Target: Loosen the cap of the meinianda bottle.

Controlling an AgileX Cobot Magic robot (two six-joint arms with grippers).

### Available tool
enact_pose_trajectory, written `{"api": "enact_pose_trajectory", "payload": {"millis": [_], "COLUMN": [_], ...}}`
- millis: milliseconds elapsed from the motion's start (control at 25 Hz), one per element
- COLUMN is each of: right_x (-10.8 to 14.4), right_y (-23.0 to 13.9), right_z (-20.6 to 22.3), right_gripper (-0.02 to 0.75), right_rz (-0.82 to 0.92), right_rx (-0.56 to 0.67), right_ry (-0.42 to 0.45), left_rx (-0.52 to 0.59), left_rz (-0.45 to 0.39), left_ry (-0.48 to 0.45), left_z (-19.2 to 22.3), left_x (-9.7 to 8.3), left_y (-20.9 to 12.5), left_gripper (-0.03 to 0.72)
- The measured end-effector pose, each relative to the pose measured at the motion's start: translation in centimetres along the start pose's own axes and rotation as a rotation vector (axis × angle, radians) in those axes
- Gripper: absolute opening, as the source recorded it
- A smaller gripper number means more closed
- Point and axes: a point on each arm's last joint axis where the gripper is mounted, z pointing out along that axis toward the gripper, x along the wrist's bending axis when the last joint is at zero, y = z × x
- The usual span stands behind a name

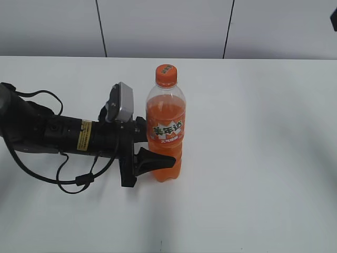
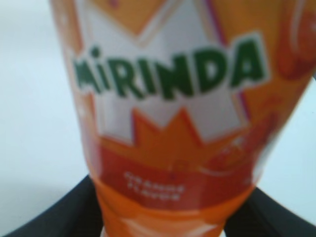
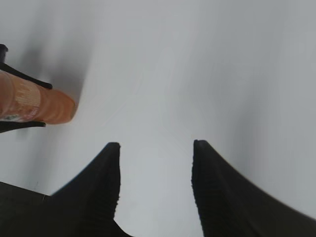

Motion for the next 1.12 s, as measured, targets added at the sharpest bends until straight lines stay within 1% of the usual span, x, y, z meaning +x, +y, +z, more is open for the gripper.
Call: {"api": "enact_pose_trajectory", "payload": {"millis": [200,400,800,1000,1120], "right_x": [2.0,4.9,12.6,15.8,17.0], "right_y": [2.2,3.1,5.0,5.0,4.5], "right_z": [0.2,2.0,5.0,7.0,8.1], "right_gripper": [0.356,0.356,0.356,0.356,0.356], "right_rz": [-0.058,-0.136,-0.317,-0.386,-0.414], "right_rx": [-0.029,0.01,0.043,0.077,0.108], "right_ry": [0.037,0.088,0.203,0.235,0.241], "left_rx": [0.0,0.0,0.0,0.0,0.0], "left_rz": [0.0,0.0,0.0,0.0,0.0], "left_ry": [0.0,0.0,0.0,0.0,0.0], "left_z": [0.0,0.0,0.0,0.0,0.0], "left_x": [0.0,0.0,0.0,0.0,0.0], "left_y": [0.0,0.0,0.0,0.0,0.0], "left_gripper": [0.412,0.412,0.412,0.412,0.412]}}
